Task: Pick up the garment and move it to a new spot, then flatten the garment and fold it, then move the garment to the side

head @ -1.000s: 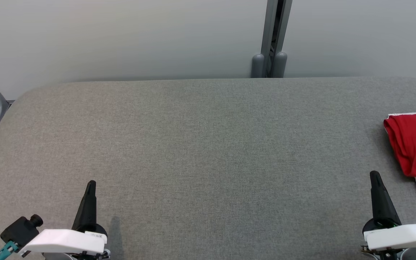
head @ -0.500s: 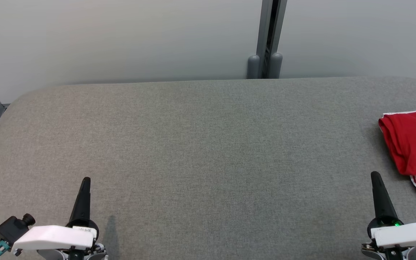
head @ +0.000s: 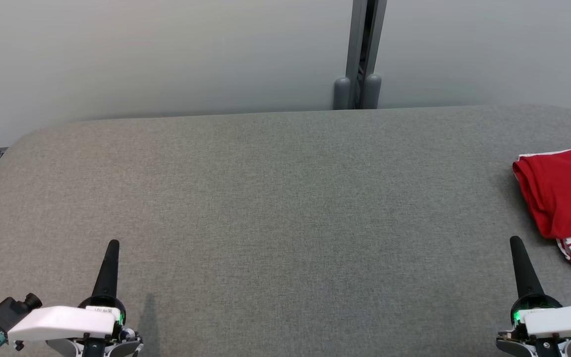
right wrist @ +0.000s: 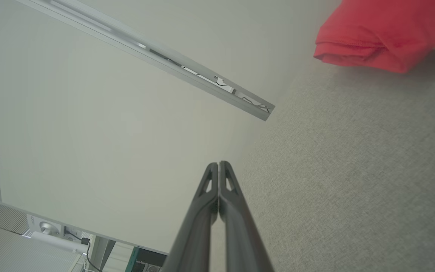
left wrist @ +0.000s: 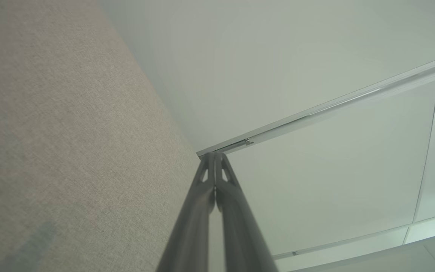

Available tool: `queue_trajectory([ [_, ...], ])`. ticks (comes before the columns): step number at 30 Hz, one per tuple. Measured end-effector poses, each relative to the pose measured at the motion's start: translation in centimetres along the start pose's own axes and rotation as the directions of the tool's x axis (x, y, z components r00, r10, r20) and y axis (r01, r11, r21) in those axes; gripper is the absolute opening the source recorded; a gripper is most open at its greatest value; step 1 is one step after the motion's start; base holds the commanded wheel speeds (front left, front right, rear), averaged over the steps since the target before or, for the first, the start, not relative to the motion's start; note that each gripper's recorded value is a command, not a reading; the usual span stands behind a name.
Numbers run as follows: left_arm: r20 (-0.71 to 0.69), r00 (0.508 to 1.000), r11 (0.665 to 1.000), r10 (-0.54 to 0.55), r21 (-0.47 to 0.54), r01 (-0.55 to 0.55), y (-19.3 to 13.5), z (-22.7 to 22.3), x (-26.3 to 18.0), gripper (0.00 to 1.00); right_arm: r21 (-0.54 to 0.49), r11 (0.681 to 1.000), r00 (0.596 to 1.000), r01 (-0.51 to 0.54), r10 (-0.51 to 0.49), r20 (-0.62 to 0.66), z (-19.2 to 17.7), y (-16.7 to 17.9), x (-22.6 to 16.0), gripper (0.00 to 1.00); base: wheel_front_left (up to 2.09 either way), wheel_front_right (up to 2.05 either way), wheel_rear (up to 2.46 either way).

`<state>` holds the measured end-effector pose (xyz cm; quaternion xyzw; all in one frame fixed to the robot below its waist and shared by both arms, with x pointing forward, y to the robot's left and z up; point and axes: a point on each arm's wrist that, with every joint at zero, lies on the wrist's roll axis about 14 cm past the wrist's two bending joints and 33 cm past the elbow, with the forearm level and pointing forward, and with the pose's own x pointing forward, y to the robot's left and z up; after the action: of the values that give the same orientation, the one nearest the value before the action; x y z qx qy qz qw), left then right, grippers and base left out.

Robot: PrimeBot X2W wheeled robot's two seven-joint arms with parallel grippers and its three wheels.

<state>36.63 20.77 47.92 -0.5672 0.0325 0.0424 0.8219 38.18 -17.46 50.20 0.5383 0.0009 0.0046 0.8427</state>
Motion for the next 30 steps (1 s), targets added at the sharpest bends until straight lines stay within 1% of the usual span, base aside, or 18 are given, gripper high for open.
queue_trajectory([
  [12,-0.009,1.0,0.995,-0.025,-0.097,0.024,-0.7,0.2,0.5,0.0,0.115,0.993,1.0,0.011,-0.012,0.009,0.4,-0.3,-0.3,0.0,0.0,0.0,0.0],
  [30,-0.024,0.998,0.972,-0.063,-0.229,0.056,-1.7,0.3,1.1,0.0,0.272,0.962,1.0,0.013,-0.02,0.02,1.1,-0.5,-0.6,0.0,0.0,0.0,0.0],
])
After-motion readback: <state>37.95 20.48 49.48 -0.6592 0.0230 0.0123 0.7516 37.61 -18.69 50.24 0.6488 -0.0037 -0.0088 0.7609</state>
